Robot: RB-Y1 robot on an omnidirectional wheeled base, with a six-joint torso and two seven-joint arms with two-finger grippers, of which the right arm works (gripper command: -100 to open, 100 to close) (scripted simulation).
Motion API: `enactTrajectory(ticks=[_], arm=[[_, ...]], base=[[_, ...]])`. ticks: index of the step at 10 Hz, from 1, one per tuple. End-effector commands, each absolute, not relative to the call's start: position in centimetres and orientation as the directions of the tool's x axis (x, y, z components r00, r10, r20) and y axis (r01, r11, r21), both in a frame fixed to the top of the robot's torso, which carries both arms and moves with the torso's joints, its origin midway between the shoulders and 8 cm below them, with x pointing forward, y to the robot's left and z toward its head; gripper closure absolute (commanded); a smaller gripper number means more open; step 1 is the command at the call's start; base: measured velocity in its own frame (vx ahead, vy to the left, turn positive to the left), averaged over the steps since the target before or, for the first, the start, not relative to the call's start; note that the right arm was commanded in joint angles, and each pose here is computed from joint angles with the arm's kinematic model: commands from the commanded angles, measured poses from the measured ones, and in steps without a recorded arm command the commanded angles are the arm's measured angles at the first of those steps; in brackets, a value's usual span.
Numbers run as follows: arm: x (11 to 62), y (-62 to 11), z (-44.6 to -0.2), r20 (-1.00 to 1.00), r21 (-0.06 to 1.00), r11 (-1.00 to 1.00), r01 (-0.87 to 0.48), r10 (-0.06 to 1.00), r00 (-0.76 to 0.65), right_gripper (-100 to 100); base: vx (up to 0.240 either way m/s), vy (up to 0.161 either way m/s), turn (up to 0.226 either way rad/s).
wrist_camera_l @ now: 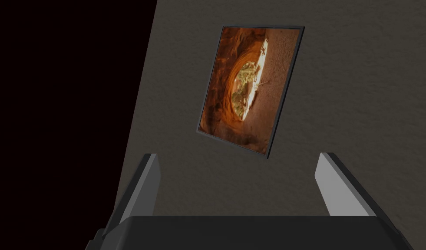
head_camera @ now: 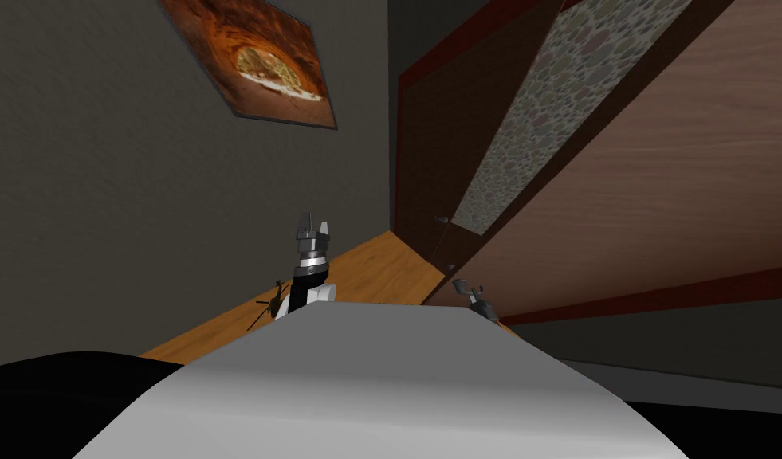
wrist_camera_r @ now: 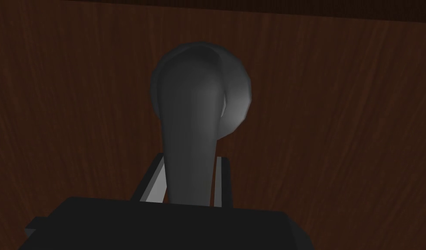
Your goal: Pull the door open
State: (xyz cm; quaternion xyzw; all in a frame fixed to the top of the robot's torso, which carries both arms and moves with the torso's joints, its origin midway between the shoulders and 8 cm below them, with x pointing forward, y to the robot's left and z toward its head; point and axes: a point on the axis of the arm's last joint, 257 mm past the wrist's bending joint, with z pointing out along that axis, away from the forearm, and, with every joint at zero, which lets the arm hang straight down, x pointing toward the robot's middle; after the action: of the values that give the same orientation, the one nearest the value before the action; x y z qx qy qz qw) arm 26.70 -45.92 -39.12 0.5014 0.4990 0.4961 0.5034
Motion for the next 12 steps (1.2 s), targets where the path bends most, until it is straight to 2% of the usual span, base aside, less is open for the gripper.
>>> enactTrajectory(ticks=[1, 6, 12], arm=[[26.1, -45.5, -39.2, -0.003, 1.000, 0.003, 0.000, 1.000, -0.006, 100], [25.0, -44.8, -39.1, 0.000, 1.000, 0.000, 0.000, 0.999, -0.040, 100], [29.1, -43.2, -39.6, -0.007, 1.000, 0.007, 0.002, 0.997, -0.075, 100]], base=[[-0.224, -0.071, 0.164], [-0.214, -0.052, 0.133], [-0.156, -0.028, -0.001]])
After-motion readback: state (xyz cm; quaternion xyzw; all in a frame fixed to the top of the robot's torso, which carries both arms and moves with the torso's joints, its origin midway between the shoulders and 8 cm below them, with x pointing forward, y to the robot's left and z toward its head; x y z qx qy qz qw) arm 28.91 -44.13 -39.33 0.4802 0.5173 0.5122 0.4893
